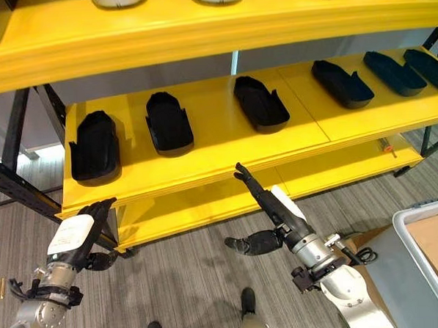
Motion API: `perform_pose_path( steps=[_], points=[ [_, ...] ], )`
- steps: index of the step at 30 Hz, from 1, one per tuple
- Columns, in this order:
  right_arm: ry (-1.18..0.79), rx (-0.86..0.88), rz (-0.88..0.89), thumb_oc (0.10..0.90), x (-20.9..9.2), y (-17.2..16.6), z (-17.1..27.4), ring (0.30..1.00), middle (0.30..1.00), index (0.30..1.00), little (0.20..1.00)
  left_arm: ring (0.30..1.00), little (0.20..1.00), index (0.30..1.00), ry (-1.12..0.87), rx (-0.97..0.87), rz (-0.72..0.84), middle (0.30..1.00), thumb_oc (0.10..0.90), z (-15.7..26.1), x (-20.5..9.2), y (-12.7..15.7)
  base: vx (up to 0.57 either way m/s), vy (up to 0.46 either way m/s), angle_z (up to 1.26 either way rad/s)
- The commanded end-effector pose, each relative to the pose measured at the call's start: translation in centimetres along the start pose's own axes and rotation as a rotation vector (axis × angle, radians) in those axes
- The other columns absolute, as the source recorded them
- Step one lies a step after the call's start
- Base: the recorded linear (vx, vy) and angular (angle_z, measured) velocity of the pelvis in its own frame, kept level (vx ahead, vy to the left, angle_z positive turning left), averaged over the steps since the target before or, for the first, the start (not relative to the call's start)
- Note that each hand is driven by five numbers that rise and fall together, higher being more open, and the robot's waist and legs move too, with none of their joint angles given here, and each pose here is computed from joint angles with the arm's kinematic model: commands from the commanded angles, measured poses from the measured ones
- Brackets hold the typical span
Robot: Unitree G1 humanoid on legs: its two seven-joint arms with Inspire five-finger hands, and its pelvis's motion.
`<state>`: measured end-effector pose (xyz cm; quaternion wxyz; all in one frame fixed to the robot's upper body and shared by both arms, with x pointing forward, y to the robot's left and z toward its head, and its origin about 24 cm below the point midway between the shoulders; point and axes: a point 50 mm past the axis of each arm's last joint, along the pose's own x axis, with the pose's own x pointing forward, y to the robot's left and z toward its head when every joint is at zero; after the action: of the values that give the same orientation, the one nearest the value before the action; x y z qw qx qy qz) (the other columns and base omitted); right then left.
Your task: Move parts from the plastic box to the shelf.
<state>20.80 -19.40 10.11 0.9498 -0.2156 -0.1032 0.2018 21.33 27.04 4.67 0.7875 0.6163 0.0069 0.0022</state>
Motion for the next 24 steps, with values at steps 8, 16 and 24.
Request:
perform_pose_path(
  steps=[8,16,24],
  points=[
    [-0.292,-0.077,-0.080,0.900,1.7,-1.9,5.1,1.000,1.000,1.000,1.000,1.000,1.000,1.000,-0.045,0.083,0.309,1.000,0.900,0.8,3.7,5.5,0.00,0.000,0.00],
    [-0.302,-0.080,-0.090,0.900,1.9,-2.0,5.3,1.000,1.000,1.000,1.000,1.000,1.000,1.000,-0.046,0.101,0.372,1.000,0.900,1.1,4.8,6.6,0.00,0.001,0.00],
    [-0.310,-0.080,-0.092,0.900,2.0,-2.1,5.4,1.000,1.000,1.000,1.000,1.000,1.000,1.000,-0.027,0.121,0.406,1.000,0.900,0.9,5.4,7.2,0.00,0.004,-0.01]
  ],
)
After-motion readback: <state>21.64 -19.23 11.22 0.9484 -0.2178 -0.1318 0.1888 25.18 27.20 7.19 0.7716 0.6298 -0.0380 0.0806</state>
